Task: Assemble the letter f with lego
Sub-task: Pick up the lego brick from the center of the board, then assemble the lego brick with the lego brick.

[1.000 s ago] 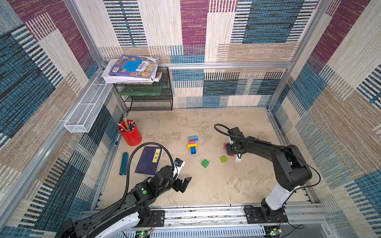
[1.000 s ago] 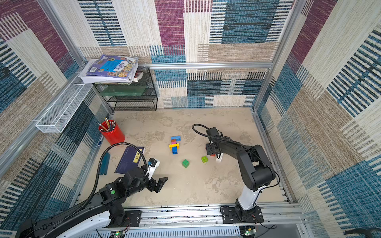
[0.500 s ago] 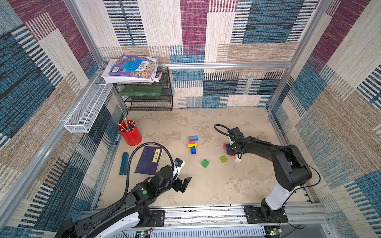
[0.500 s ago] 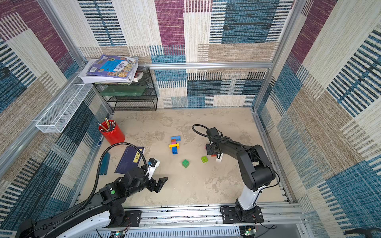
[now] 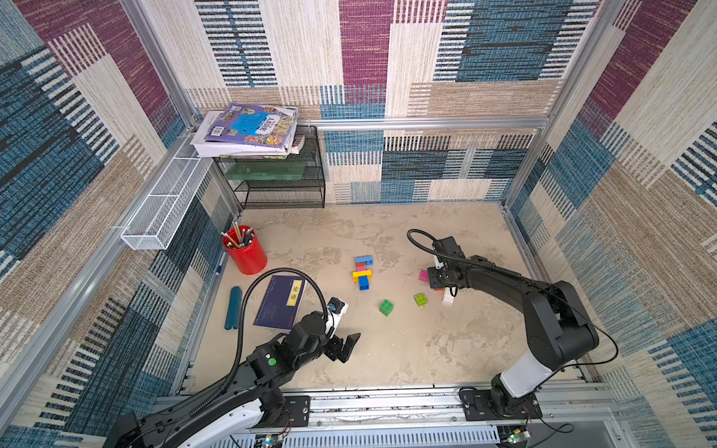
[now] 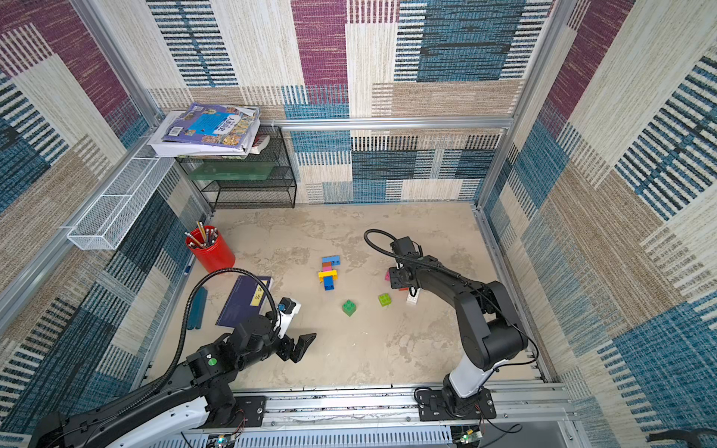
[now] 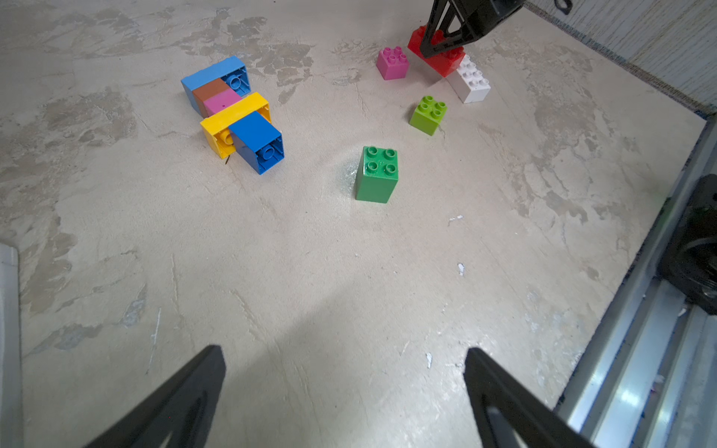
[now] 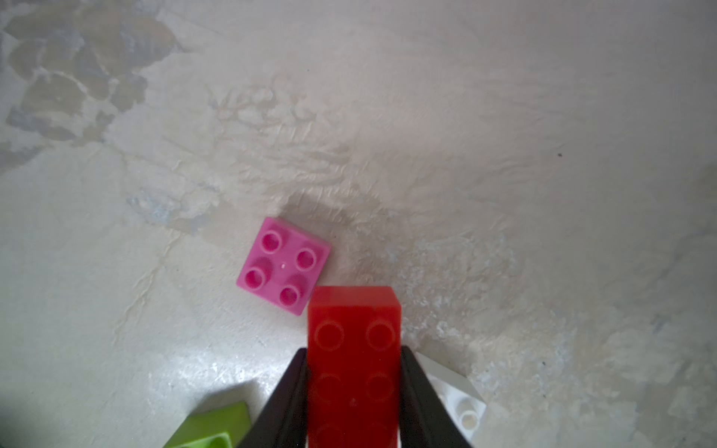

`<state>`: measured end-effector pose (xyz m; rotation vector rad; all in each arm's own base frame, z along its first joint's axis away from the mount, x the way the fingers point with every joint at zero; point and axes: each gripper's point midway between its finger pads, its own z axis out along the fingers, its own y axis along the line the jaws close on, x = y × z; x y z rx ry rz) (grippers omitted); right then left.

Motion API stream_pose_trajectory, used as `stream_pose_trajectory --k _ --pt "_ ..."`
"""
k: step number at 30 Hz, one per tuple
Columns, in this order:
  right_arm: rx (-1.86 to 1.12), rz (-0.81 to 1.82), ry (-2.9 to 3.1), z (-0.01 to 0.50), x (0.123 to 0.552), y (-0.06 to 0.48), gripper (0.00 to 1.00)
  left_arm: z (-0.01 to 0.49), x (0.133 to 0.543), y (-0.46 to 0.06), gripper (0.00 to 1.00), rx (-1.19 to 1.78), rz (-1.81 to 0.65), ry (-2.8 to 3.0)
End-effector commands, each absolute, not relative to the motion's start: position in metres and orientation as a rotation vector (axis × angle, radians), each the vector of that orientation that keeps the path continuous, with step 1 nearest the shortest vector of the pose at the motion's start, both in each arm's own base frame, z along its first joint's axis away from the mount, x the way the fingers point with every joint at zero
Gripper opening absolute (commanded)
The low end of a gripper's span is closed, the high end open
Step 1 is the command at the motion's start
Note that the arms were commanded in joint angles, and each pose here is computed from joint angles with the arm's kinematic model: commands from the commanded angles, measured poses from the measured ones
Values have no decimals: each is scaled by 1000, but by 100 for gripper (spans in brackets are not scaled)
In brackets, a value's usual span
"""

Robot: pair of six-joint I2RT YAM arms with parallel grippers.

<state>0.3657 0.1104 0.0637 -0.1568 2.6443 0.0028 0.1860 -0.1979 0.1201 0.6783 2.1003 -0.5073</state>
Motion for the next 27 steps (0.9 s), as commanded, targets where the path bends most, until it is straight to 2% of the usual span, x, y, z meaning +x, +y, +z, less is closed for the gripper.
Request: stream_pose_trajectory --k 1,16,27 --pt "-189 48 2622 77 366 122 33 123 186 -199 99 693 -504 2088" --pt "-559 240 2527 118 352 216 33 138 179 -195 99 707 -535 2021" --pt "-802 265 2513 107 329 267 33 145 182 -176 99 613 -493 1974"
